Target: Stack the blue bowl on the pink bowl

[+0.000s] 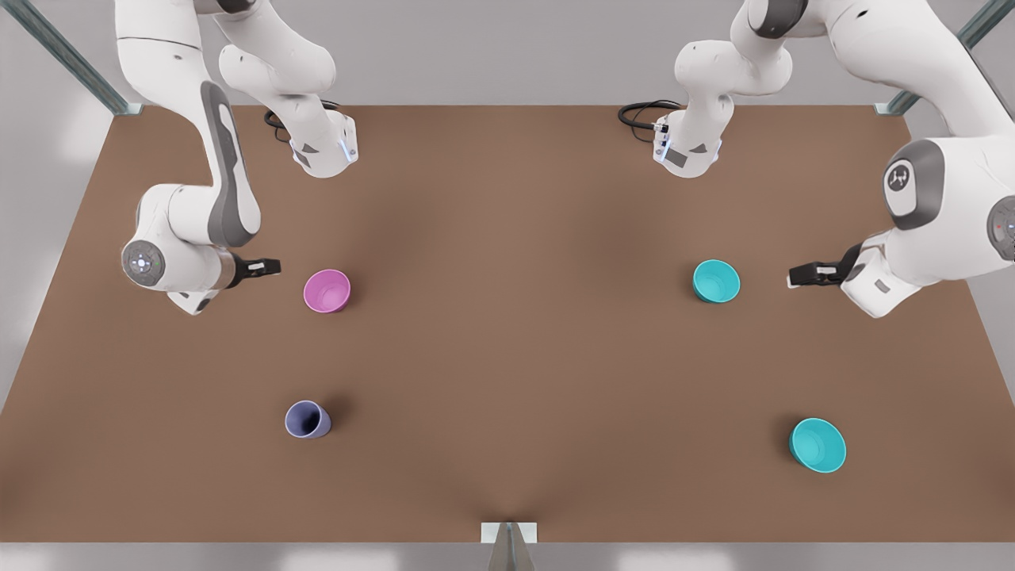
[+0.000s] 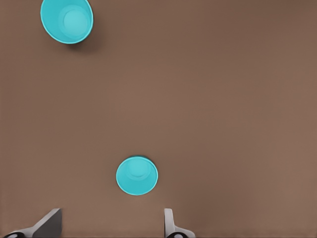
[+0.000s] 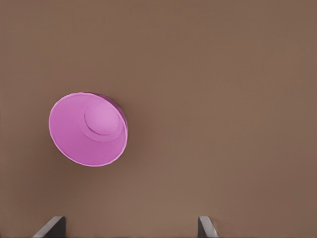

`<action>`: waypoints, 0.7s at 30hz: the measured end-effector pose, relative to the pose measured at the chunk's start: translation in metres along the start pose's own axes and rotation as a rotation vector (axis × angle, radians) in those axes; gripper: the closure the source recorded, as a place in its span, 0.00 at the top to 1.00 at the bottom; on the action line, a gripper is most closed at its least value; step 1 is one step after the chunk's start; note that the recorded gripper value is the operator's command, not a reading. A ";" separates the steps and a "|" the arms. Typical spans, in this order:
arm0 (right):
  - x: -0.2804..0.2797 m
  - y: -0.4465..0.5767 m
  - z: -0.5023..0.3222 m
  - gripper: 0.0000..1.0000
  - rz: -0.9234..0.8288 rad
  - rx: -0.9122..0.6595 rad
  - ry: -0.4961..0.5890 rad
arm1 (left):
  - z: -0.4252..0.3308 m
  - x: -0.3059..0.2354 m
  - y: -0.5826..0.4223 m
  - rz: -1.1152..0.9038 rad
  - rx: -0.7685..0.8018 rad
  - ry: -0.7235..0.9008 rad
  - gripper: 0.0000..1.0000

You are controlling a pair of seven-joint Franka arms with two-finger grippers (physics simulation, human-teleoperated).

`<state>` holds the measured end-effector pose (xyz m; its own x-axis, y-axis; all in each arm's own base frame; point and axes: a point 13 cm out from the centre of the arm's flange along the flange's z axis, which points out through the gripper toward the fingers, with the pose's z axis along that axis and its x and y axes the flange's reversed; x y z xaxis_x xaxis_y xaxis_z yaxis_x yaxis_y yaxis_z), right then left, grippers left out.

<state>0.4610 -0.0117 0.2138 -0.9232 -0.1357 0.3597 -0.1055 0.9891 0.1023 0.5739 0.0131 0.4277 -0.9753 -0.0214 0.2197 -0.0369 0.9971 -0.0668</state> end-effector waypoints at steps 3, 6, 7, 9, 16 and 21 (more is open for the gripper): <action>0.001 0.001 0.043 1.00 0.074 -0.055 -0.029 | 0.002 0.001 0.002 -0.002 0.000 0.009 1.00; -0.009 0.001 0.063 1.00 0.135 -0.090 -0.065 | 0.003 0.002 0.002 -0.001 0.000 0.014 1.00; -0.015 0.002 0.068 1.00 0.151 -0.100 -0.074 | 0.003 0.002 0.002 -0.001 0.000 0.015 1.00; -0.023 0.003 0.077 1.00 0.180 -0.114 -0.085 | 0.003 0.002 0.002 0.000 0.000 0.017 1.00; -0.028 0.005 0.116 1.00 0.252 -0.132 -0.055 | 0.005 0.004 0.002 0.001 0.000 0.026 1.00; -0.031 0.007 0.138 1.00 0.285 -0.130 -0.021 | 0.005 0.004 0.002 0.001 0.000 0.029 1.00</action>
<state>0.4376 0.0074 0.0756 -0.9161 0.1490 0.3723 0.2060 0.9714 0.1181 0.5685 0.0145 0.4238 -0.9688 -0.0181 0.2474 -0.0357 0.9971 -0.0669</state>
